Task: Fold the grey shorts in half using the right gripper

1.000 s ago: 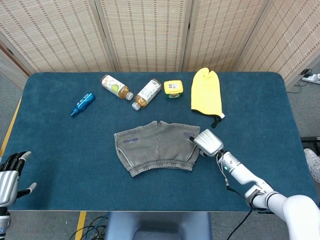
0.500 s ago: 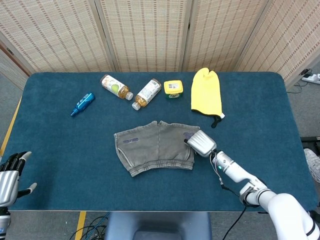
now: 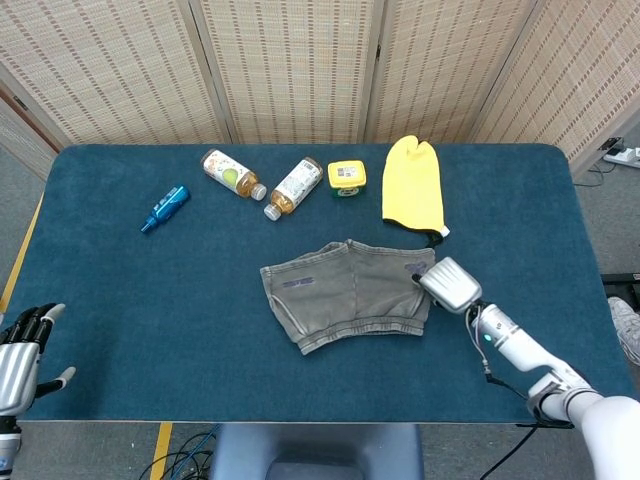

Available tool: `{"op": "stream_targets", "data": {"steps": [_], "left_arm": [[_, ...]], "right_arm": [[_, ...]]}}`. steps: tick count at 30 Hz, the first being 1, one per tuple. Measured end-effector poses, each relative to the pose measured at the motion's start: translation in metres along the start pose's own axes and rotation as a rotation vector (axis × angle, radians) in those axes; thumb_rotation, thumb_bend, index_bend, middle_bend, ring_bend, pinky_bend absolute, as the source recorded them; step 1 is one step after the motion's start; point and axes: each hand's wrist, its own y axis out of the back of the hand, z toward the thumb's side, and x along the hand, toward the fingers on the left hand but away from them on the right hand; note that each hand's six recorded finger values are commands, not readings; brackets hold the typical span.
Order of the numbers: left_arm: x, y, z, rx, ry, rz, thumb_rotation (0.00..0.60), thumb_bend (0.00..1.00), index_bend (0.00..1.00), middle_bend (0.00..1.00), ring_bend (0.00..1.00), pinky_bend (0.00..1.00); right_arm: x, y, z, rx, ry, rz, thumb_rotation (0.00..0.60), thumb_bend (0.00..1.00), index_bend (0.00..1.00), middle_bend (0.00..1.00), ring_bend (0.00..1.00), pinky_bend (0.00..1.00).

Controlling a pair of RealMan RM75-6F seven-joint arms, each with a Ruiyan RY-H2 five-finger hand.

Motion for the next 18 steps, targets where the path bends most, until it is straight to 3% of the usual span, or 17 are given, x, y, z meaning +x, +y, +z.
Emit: {"op": "stream_targets", "data": {"steps": [5, 9, 18], "left_arm": [[-0.001, 0.004, -0.001, 0.0, 0.005, 0.017, 0.6, 0.17, 0.16, 0.16, 0.14, 0.3], [0.0, 0.002, 0.001, -0.005, -0.001, 0.013, 0.6, 0.17, 0.16, 0.16, 0.14, 0.3], [-0.002, 0.001, -0.007, -0.005, 0.013, 0.009, 0.6, 0.17, 0.16, 0.16, 0.14, 0.3]], "right_arm": [[0.023, 0.016, -0.031, 0.05, -0.035, -0.017, 0.6, 0.55, 0.61, 0.96, 1.0, 0.9], [0.02, 0.031, -0.032, 0.06, -0.033, -0.067, 0.6, 0.55, 0.61, 0.96, 1.0, 0.9], [-0.036, 0.067, 0.026, 0.047, 0.108, -0.22, 0.6, 0.55, 0.61, 0.96, 1.0, 0.9]]}}
